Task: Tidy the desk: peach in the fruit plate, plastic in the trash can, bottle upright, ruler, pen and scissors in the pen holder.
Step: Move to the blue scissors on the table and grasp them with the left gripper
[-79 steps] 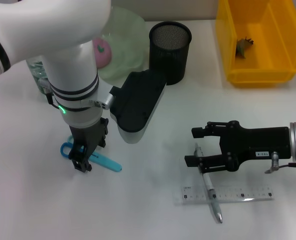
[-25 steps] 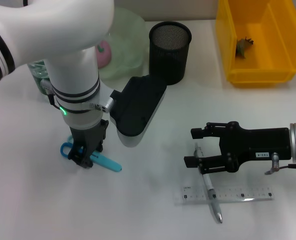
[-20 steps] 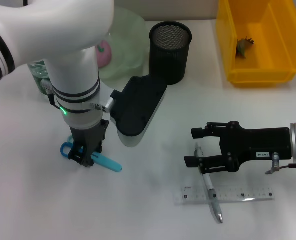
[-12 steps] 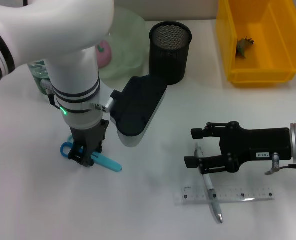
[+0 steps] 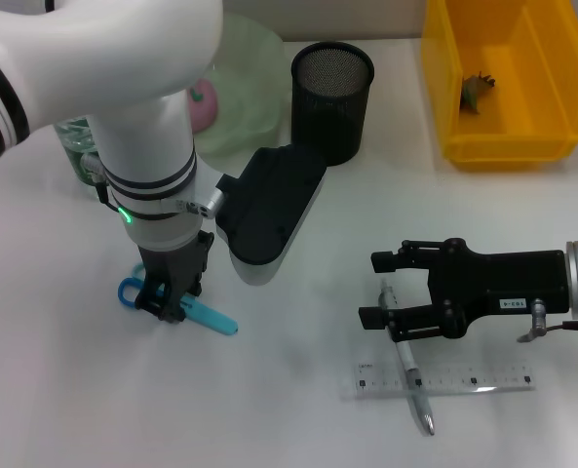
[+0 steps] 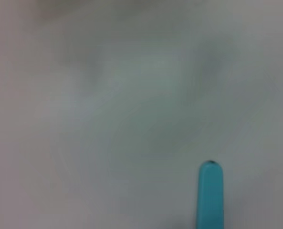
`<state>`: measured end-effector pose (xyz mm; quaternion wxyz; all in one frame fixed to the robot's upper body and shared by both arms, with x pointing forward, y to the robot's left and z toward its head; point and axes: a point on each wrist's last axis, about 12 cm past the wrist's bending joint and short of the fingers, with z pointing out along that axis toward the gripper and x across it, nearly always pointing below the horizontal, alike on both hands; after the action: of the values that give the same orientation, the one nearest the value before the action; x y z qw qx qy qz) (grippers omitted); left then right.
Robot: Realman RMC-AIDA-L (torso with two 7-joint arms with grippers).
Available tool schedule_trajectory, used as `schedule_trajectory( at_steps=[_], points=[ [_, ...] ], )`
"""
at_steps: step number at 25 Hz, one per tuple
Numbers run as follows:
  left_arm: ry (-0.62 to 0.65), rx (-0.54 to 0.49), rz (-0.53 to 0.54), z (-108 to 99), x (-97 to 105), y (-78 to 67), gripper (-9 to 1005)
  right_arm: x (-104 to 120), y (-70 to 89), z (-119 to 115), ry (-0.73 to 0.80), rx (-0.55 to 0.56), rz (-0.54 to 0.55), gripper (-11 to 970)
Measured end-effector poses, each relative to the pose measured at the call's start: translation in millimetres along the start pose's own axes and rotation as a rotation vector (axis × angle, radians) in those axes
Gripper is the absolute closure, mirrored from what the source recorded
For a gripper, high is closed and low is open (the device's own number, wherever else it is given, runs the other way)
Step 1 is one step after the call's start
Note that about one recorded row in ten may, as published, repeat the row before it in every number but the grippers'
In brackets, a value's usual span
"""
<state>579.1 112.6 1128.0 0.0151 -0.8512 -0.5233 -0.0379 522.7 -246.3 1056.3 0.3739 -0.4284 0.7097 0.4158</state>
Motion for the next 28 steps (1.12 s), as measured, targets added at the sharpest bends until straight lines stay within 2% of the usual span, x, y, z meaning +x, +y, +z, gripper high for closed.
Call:
schedule_trajectory(
  at_steps=[28],
  points=[
    [0.012,0.008,0.006,5.3,0.2,-2.3,732,-0.9,0.7,-0.3,-0.006,-0.007,0.000,131]
  ],
)
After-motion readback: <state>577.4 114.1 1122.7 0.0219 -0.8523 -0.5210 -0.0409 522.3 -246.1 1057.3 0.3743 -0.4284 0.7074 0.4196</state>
